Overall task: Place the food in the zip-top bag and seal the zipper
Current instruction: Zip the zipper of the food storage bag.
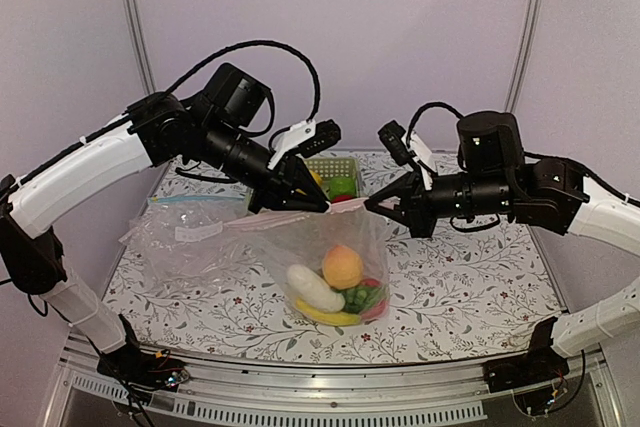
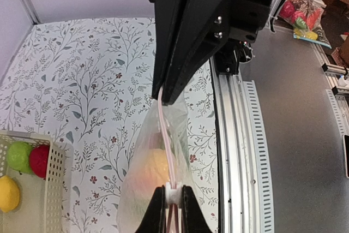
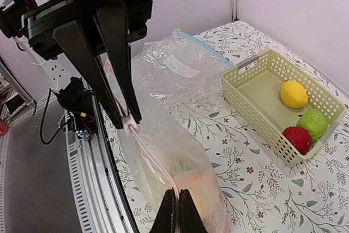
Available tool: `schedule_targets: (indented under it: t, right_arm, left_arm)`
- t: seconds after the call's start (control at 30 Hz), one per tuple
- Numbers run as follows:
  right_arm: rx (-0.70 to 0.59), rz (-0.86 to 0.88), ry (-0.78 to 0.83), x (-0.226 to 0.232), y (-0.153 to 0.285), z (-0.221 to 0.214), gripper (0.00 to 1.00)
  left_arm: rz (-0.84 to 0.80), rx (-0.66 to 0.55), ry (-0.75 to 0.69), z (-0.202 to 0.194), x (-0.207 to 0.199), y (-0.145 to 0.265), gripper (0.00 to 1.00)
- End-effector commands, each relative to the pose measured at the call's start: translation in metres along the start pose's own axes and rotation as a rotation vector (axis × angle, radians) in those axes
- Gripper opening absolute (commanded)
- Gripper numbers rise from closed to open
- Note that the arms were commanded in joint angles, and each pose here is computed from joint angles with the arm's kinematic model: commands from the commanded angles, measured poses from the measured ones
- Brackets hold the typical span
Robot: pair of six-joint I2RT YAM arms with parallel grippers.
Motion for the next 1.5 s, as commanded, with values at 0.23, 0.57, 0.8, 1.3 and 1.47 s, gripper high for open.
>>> schedule_targets:
  t: [0.23, 0.57, 0.8, 1.3, 1.47]
  right_arm:
    - [0.005, -0.219, -0.07, -0.032, 0.021, -0.006, 0.0]
    - [0.015, -0.342, -0.129, -0.055, 0.032, -0.013, 0.0]
    - [0.018, -0.386, -0.166, -0.065, 0.037, -0.016, 0.0]
    - [0.027, -0.512, -0.245, -0.089, 0.056, -0.028, 0.0]
    - [0.033, -0.546, -0.25, -0.094, 0.063, -0.03, 0.0]
  left_arm:
    - [0.019, 0.073, 0.043, -0.019, 0.001, 0.005, 0.0]
    - [0.03, 0.076, 0.046, -0.021, 0.002, 0.006, 0.0]
    - [0.037, 0.079, 0.049, -0.022, 0.004, 0.006, 0.0]
    - [0.048, 0.084, 0.056, -0.024, 0.007, 0.006, 0.0]
    - [0.055, 0.08, 0.052, -0.024, 0.006, 0.008, 0.0]
Point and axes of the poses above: each gripper's point midway between its finger pads, its own y axis back along the fingers, its own x axis along the line the jaws close on, z = x × y, the point moved 6 cm from there along y, back along the fingers, and after that the axes turned 11 degrees about y, right-handed, at the moved point
